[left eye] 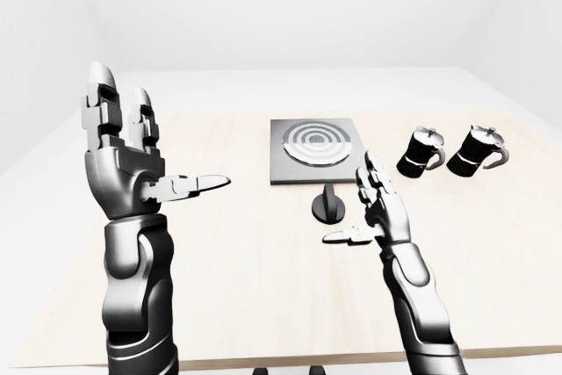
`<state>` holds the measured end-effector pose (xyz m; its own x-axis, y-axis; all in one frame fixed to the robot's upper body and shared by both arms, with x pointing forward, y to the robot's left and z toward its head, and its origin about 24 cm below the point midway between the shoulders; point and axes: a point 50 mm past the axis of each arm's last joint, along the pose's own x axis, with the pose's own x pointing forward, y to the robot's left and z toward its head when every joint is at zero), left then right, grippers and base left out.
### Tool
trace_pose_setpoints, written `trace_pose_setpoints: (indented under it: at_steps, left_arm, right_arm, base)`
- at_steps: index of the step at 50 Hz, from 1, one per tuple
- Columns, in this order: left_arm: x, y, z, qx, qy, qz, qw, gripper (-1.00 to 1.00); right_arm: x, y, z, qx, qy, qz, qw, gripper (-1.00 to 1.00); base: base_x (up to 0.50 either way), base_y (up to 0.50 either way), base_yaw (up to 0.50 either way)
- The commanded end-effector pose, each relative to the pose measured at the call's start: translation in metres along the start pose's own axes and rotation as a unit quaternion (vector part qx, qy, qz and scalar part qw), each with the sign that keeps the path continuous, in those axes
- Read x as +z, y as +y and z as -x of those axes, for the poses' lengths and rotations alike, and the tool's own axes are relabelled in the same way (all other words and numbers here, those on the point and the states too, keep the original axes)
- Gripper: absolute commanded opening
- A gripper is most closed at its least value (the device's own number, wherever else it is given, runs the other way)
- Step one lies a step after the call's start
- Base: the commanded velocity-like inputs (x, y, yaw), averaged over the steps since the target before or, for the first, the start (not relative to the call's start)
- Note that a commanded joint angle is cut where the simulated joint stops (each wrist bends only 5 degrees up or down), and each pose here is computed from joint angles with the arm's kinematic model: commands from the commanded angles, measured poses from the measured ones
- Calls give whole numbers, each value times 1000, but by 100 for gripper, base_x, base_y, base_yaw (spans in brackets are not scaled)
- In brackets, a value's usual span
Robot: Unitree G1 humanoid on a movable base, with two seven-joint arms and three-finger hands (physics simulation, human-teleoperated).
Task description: Turn off the stove.
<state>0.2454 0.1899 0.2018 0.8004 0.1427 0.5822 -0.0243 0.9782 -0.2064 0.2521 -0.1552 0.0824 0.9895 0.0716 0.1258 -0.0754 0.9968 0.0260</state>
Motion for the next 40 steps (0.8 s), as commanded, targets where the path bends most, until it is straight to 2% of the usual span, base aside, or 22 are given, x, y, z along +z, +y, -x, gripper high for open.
trace_pose_setpoints:
  at_steps: [1, 40]
  left_arm:
    - [0, 1, -1, 2, 0, 0, 1000, 100]
    - [1, 4, 0, 4, -1, -2, 1000, 100]
  right_arm:
    - [-26, 10, -2, 20, 55, -4, 998, 100]
    - [-45, 5, -7, 17, 96, -3, 995, 100]
  base:
    - [0, 0, 0]
    - [0, 0, 0]
